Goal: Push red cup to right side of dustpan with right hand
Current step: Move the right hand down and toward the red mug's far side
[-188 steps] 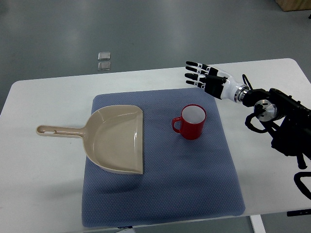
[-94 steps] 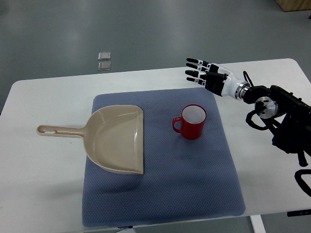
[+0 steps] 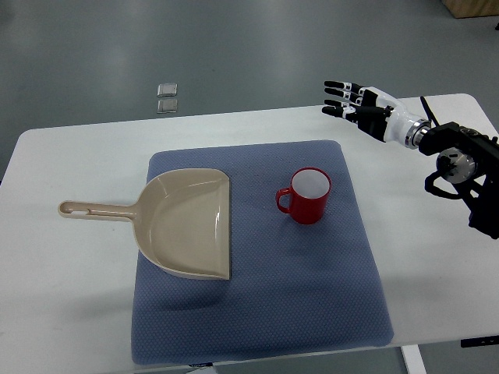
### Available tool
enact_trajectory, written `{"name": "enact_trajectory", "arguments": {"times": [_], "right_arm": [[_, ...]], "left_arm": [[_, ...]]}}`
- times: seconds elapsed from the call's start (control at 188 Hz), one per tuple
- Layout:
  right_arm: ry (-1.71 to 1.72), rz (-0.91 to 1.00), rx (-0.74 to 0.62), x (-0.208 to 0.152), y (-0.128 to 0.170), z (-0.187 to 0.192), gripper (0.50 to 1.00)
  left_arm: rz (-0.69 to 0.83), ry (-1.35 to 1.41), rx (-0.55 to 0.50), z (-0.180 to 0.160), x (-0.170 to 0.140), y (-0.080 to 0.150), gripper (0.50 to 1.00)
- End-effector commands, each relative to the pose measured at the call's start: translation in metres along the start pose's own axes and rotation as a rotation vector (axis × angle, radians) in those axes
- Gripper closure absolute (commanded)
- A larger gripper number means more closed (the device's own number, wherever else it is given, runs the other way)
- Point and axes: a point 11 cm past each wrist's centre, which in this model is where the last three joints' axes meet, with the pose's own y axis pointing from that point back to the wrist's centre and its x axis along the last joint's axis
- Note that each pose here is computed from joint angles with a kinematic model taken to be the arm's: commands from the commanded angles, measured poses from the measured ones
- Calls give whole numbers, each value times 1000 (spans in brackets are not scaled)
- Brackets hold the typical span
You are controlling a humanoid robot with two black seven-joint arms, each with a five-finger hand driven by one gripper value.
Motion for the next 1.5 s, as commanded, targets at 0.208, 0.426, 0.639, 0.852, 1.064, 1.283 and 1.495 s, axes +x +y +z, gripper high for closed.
{"name": "enact_trajectory", "arguments": {"times": [0.208,0.426,0.639,0.852,1.064,1.283,1.495], "right_arm": [[225,15,49,25,19,-16,564],[218,18,139,31,32,-12,562],[256,-29,163,23,34,-3,562],[332,-49,165,35,49,-6,562],[334,-199,114,14,53,5,564],[342,-281,43,11,65,13,564],[373,-288,13,15,70,16,562]], "left_arm": [[0,0,-1,0,0,0,500],[0,1,-1,0,0,0,500],[0,0,-1,0,0,0,500],[0,0,-1,0,0,0,500],[0,0,-1,0,0,0,500],[0,0,-1,0,0,0,500],[0,0,-1,0,0,0,500]]}}
